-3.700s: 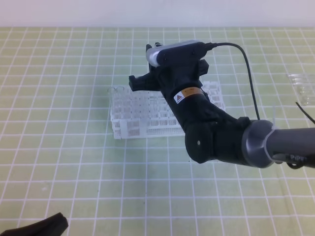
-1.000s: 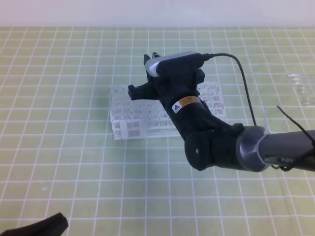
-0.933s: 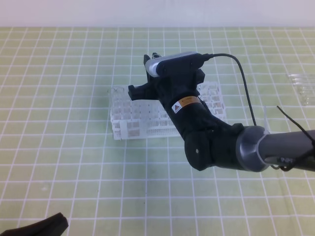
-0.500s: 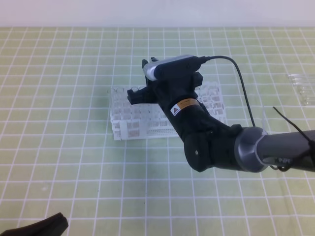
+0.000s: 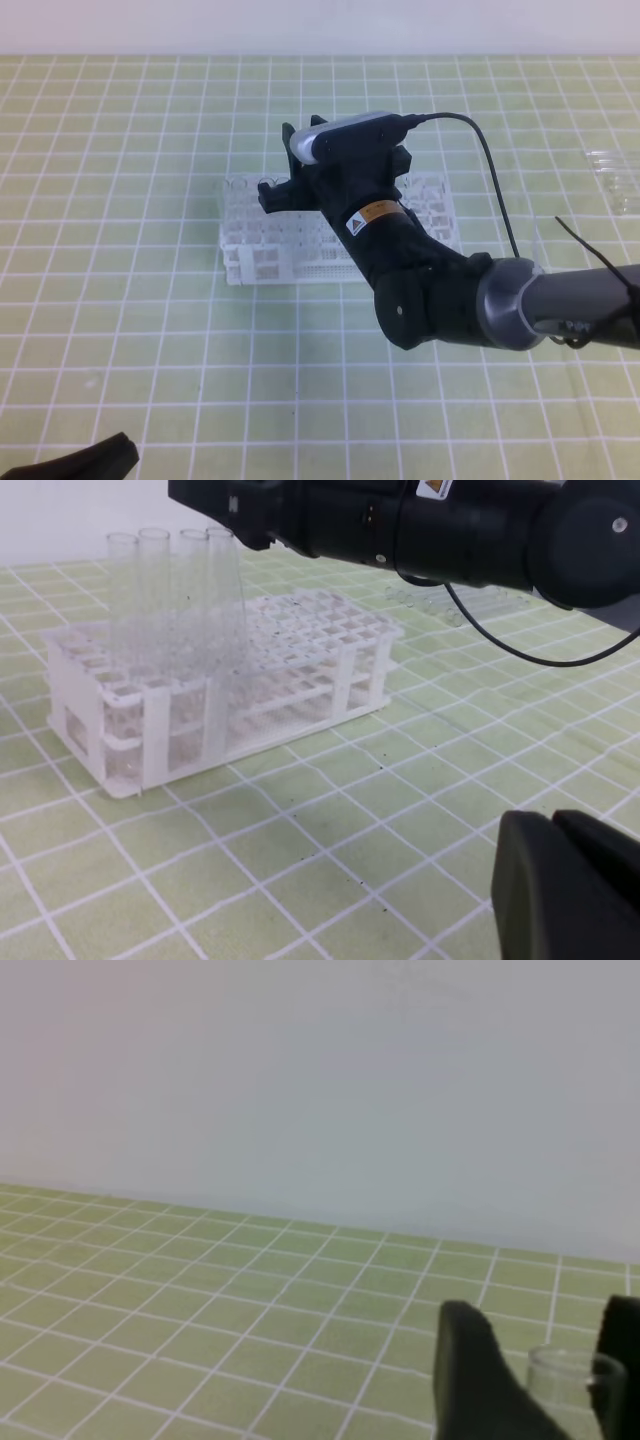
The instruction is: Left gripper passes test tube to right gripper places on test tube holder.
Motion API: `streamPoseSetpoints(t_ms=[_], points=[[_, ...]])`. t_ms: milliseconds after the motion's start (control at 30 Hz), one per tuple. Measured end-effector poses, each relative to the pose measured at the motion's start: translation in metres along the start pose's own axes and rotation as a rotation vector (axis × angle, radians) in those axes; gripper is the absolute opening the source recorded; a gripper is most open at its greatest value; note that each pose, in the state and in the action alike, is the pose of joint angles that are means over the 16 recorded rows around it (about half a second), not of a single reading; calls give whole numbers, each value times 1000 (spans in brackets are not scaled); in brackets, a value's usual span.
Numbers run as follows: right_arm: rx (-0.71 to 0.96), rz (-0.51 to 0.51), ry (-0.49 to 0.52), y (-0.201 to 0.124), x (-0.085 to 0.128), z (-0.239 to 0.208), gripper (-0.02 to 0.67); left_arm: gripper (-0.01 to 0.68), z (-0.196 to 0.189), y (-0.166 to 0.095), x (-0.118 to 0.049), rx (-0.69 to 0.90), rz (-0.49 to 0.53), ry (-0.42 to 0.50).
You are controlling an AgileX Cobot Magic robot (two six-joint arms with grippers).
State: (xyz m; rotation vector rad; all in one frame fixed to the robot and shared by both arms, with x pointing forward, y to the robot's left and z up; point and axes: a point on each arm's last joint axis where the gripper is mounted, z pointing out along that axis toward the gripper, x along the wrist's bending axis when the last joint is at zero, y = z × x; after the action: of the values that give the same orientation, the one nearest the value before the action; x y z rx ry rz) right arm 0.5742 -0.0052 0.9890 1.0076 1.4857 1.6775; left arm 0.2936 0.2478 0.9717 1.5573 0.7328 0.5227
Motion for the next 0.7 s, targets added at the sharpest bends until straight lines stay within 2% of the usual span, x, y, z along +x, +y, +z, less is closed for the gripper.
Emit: streamPoseSetpoints(t_ms=[200, 367, 467, 700], points=[[-5, -1, 0, 0, 0, 0, 288, -1, 0, 1, 0, -3, 0, 0], [-7, -1, 0, 1, 0, 0, 309, -1, 0, 2, 0, -4, 0, 0], [-9, -2, 0, 1, 0, 0, 295, -1, 0, 2, 0, -6, 0, -1], [-8, -3, 2, 1, 0, 0, 202, -1, 0, 3, 0, -7, 0, -1]])
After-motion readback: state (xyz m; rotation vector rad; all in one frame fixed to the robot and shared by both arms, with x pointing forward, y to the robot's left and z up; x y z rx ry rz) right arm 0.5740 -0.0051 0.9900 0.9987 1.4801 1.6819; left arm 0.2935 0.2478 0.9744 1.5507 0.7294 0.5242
